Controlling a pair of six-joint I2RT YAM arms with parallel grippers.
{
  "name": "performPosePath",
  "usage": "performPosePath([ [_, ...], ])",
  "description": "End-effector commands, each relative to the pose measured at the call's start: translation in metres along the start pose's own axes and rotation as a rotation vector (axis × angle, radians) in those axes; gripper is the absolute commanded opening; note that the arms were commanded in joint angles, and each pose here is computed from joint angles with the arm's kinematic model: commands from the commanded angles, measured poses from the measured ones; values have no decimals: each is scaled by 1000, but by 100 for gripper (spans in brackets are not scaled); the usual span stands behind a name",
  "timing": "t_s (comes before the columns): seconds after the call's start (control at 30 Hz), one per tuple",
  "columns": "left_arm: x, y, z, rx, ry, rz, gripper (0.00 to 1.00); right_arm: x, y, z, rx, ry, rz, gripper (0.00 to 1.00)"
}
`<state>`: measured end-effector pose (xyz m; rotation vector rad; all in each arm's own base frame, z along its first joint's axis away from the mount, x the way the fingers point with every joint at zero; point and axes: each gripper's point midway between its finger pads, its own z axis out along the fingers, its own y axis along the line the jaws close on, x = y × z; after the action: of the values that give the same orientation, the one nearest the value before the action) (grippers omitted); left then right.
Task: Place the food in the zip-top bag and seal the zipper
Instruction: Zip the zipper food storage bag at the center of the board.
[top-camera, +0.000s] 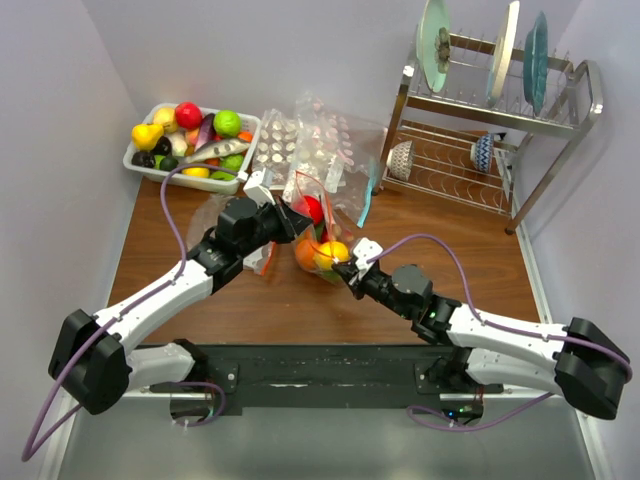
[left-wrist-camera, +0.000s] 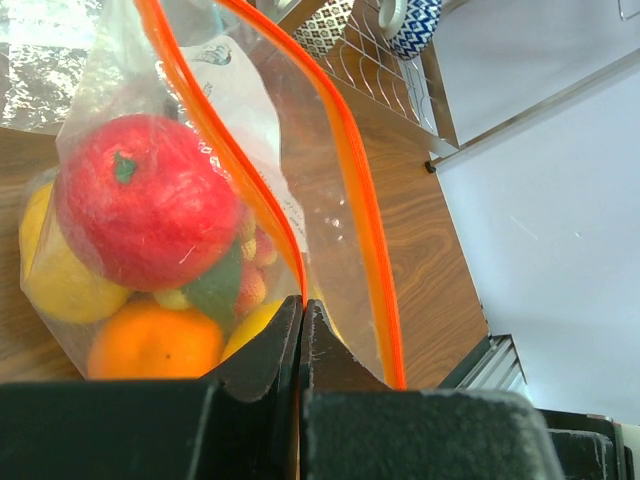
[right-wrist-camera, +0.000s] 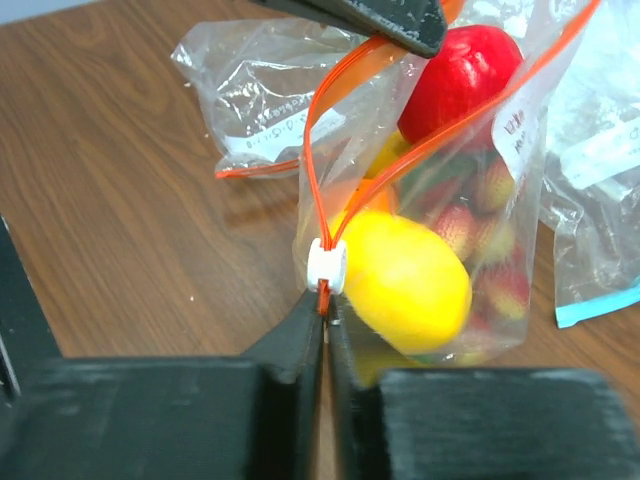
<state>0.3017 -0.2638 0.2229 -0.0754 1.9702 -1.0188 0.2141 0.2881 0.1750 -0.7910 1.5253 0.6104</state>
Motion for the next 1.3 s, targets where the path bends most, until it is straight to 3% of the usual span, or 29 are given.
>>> performPosePath([
  [0.0, -17, -17, -7, 42, -42, 11, 0, -34, -5, -3, 30, -102, 34, 0],
  [0.03, -16, -14, -7, 34, -38, 19, 0, -32, -5, -6, 27, -88, 39, 0],
  [0.13, -19, -12, -10, 12, -34, 75, 25, -35, -5, -14, 24, -58, 60, 0],
  [0.17, -20, -10, -11, -4, -33, 92, 45, -39, -2, -18, 11, -56, 92, 0],
  [0.27, -29, -9, -21, -43, -25, 187, 76, -34, 6, -26, -32, -2, 99, 0],
  [0.37, -43, -26, -35, 3, -29, 324, 91, -30, 9, -33, -52, 27, 110, 0],
  [0.53, -40, -80, -59, 317, 9, 629, 97, -33, 17, -45, -98, 28, 132, 0],
  [0.7, -26, -102, -69, 522, 31, 821, 100, -36, 28, -52, -161, 55, 149, 0],
  [0.93, 2, -119, -87, 856, 7, 1215, 100, -36, 42, -64, -240, 115, 176, 0],
  [1.03, 14, -122, -92, 967, 63, 1277, 97, -41, 44, -68, -254, 112, 180, 0],
  [1.27, 51, -123, -84, 1119, 250, 1245, 93, -52, 43, -68, -256, 118, 174, 0],
])
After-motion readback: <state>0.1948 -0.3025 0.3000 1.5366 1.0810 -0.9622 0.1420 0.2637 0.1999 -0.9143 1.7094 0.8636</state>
